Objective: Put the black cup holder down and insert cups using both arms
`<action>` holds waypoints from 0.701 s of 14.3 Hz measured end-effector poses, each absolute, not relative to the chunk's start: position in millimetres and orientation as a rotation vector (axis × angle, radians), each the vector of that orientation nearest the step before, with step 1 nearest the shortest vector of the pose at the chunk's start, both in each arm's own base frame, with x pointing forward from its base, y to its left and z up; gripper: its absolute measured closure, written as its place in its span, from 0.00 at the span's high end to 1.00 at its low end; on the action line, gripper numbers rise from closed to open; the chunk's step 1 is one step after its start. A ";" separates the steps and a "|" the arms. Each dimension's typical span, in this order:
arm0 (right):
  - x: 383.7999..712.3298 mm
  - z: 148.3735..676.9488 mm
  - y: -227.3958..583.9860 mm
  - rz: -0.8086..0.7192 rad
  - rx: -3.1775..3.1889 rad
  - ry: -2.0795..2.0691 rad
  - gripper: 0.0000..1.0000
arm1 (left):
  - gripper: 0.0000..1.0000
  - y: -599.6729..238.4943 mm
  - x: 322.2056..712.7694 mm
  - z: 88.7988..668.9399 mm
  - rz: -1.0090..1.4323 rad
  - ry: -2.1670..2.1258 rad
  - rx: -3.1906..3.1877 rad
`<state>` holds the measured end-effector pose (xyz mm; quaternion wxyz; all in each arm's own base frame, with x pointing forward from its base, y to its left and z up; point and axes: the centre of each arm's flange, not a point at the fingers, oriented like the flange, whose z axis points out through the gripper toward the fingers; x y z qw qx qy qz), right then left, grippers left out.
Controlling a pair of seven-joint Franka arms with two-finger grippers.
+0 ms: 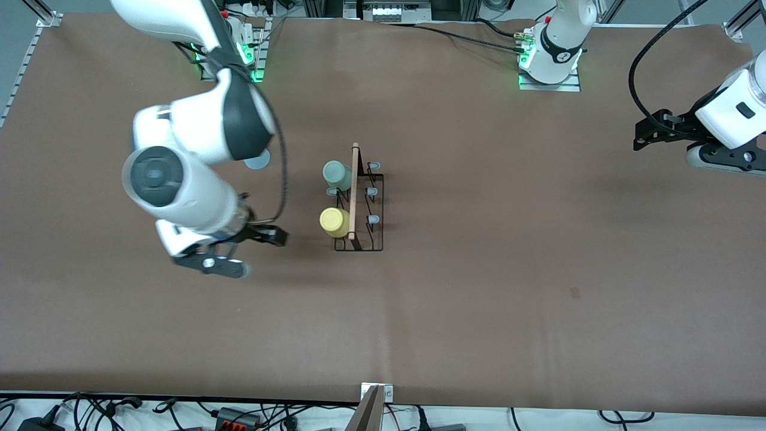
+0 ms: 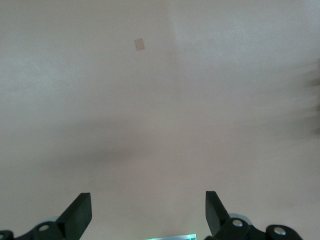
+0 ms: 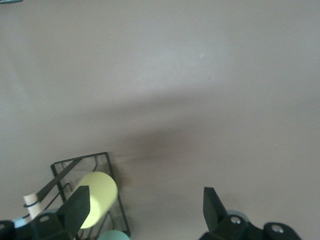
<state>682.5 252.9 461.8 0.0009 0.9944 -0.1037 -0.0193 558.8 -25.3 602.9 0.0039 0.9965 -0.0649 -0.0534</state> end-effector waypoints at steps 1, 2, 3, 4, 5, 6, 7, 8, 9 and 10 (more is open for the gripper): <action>685.6 467.9 237.4 -0.061 3.123 -0.329 1.00 | 1.00 -25.3 558.8 602.9 -0.167 -0.203 3.123; 688.0 473.4 224.8 -0.059 3.127 -0.324 1.00 | 1.00 -25.3 558.8 603.0 -0.167 -0.203 3.123; 690.0 479.0 214.3 -0.051 3.133 -0.319 1.00 | 1.00 -25.3 558.9 603.2 -0.166 -0.203 3.123; 691.3 485.6 205.1 -0.039 3.139 -0.322 1.00 | 1.00 -25.0 559.4 604.1 -0.161 -0.202 3.123; 692.4 494.0 194.1 -0.020 3.138 -0.334 1.00 | 1.00 -24.4 560.5 605.4 -0.155 -0.201 3.123; 693.1 503.3 178.9 0.001 3.129 -0.345 1.00 | 1.00 -23.8 561.9 606.5 -0.150 -0.200 3.122; 692.7 512.3 160.6 0.023 3.121 -0.348 1.00 | 1.00 -23.0 563.3 606.9 -0.147 -0.198 3.122; 691.3 521.2 138.9 0.053 3.121 -0.348 1.00 | 1.00 -22.2 564.4 606.5 -0.148 -0.196 3.121; 687.5 530.1 115.2 0.081 3.124 -0.347 1.00 | 1.00 -21.7 565.2 605.8 -0.149 -0.195 3.121; 680.9 539.1 90.4 0.097 3.130 -0.339 1.00 | 1.00 -21.4 566.0 605.3 -0.149 -0.194 3.120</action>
